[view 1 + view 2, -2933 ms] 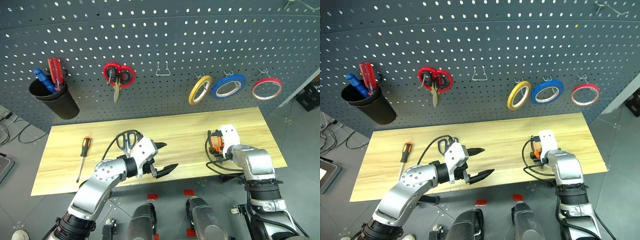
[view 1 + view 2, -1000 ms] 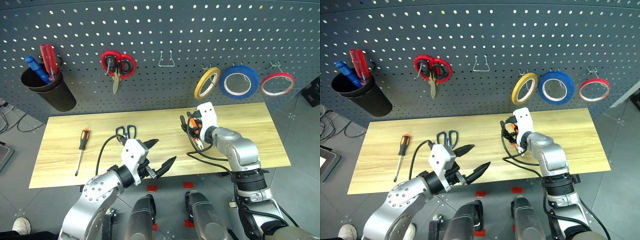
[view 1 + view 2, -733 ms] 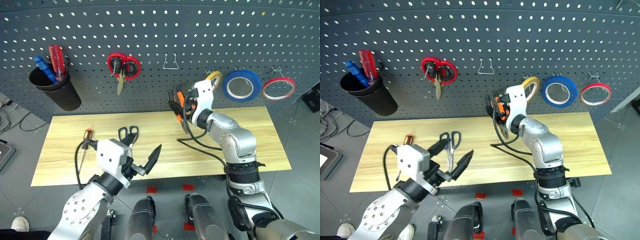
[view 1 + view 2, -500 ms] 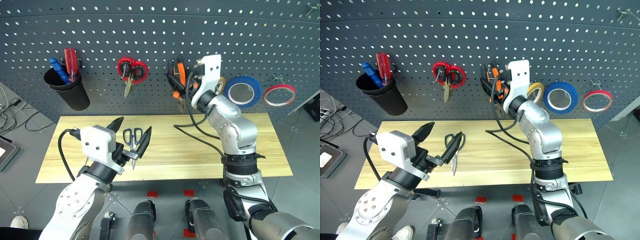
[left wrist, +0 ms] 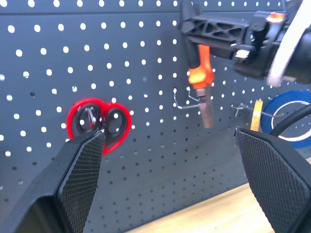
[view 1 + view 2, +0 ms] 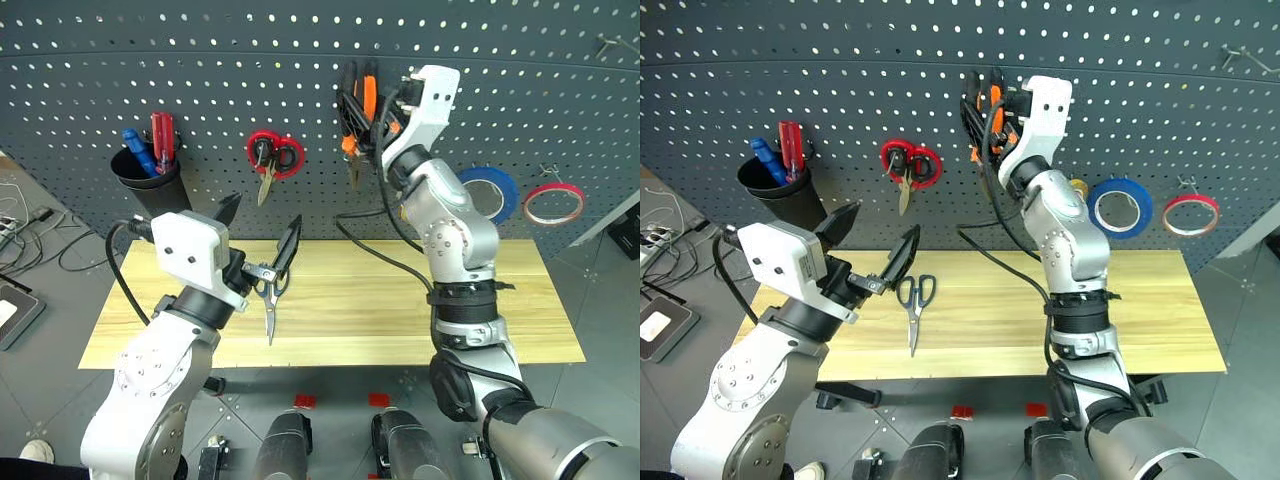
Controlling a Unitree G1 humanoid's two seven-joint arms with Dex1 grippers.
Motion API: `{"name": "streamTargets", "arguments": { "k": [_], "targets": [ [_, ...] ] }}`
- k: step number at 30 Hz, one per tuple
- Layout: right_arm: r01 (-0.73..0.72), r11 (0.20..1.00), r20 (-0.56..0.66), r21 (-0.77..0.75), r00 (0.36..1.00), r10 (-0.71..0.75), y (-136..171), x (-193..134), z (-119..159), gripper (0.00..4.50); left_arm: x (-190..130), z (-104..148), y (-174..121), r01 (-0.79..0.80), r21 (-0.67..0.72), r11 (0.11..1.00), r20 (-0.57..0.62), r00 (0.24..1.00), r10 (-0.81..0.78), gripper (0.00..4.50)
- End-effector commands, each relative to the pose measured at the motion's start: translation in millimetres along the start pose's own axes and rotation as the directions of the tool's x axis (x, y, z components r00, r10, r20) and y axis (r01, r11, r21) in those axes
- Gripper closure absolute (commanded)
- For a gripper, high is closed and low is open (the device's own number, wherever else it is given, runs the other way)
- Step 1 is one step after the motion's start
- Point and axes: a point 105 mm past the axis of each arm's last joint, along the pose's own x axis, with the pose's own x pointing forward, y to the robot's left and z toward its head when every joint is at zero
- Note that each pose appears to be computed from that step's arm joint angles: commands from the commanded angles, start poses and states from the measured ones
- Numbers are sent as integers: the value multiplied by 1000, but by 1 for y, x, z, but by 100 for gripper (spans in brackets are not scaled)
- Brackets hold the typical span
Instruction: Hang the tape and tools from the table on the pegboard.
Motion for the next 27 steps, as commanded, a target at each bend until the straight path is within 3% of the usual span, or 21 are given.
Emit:
{"name": "streamTargets", "arguments": {
  "k": [1, 7, 18, 21, 27],
  "targets": [
    [1, 1000, 137, -24, 991, 2, 13, 12, 28, 143, 7, 10, 10, -31, 34, 999, 50, 998, 29, 0],
    [79, 996, 219, -47, 973, -67, 8, 22, 38, 143, 25, 11, 9, -23, 31, 999, 79, 997, 21, 0],
    [128, 976, 373, -176, 926, -55, 19, 17, 56, 143, 23, 10, 12, -17, 49, 999, 56, 998, 14, 0],
    [134, 975, 376, -178, 925, -59, 21, 16, 52, 143, 21, 11, 13, -18, 52, 998, 55, 998, 15, 0],
    [125, 971, 313, -202, 948, -57, 21, 13, 17, 143, 19, 11, 11, -15, 52, 999, 41, 999, 13, 0]
  ]
}}
